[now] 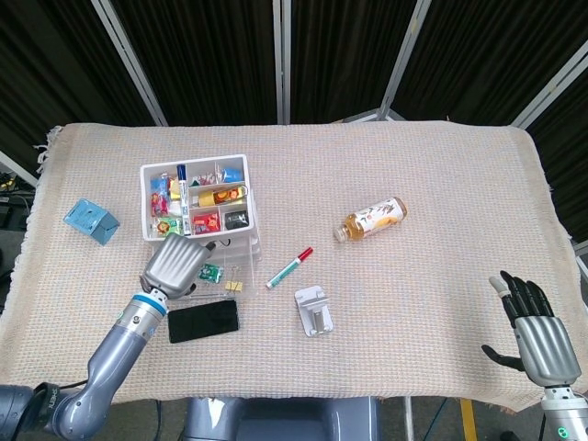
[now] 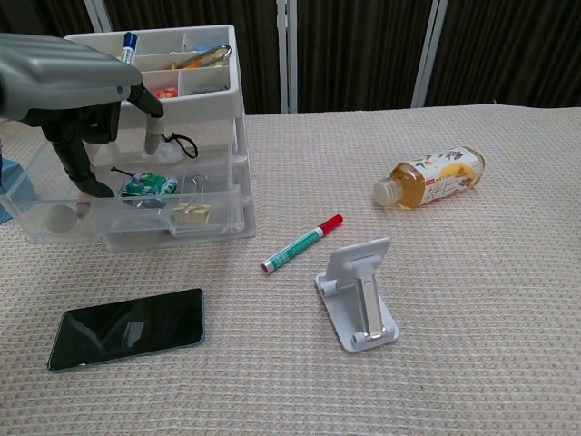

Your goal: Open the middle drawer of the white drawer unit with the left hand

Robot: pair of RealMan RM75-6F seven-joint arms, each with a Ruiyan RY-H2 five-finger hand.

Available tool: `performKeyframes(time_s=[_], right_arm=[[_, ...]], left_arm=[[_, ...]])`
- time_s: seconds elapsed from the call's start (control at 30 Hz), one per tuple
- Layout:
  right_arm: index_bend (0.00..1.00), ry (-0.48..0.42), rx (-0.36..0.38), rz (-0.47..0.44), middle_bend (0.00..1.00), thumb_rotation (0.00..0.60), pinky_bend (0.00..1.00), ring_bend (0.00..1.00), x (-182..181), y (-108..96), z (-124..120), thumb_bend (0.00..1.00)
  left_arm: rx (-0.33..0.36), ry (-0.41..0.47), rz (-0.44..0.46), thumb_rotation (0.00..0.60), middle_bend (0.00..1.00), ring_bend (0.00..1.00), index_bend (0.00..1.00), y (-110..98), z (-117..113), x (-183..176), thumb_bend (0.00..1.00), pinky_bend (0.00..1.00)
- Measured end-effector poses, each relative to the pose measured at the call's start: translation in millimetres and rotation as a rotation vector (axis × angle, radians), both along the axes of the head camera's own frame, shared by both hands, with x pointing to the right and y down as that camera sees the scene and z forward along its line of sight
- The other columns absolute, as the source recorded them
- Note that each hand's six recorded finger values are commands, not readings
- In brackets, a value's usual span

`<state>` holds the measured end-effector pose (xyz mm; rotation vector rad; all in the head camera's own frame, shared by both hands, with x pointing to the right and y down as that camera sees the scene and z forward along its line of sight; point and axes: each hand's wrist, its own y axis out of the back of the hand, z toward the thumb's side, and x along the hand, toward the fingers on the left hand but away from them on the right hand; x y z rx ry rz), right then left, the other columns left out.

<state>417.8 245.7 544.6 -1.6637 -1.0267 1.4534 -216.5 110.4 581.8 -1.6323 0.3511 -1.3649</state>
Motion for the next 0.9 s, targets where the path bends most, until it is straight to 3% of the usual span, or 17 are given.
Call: performKeyframes(time_s=[0.53, 0.9], right_arm=[[0.0, -0.021, 0.011, 0.01, 0.0, 0.6, 0.0, 0.0, 0.7, -1.6, -2.5, 0.0], [0.0, -0.04, 0.019, 0.012, 0.0, 0.6, 0.0, 0.0, 0.9, -2.1, -5.3, 0.0]], left_arm=[[-0.024, -0.046, 0.003, 0.6, 1.0, 0.96, 0.42, 0.1, 16.3, 12.4, 0.17, 0.83], [-0.048, -0.065, 0.021, 0.6, 1.0, 0.96, 0.47, 5.0, 22.1, 18.2, 0.45, 0.83]])
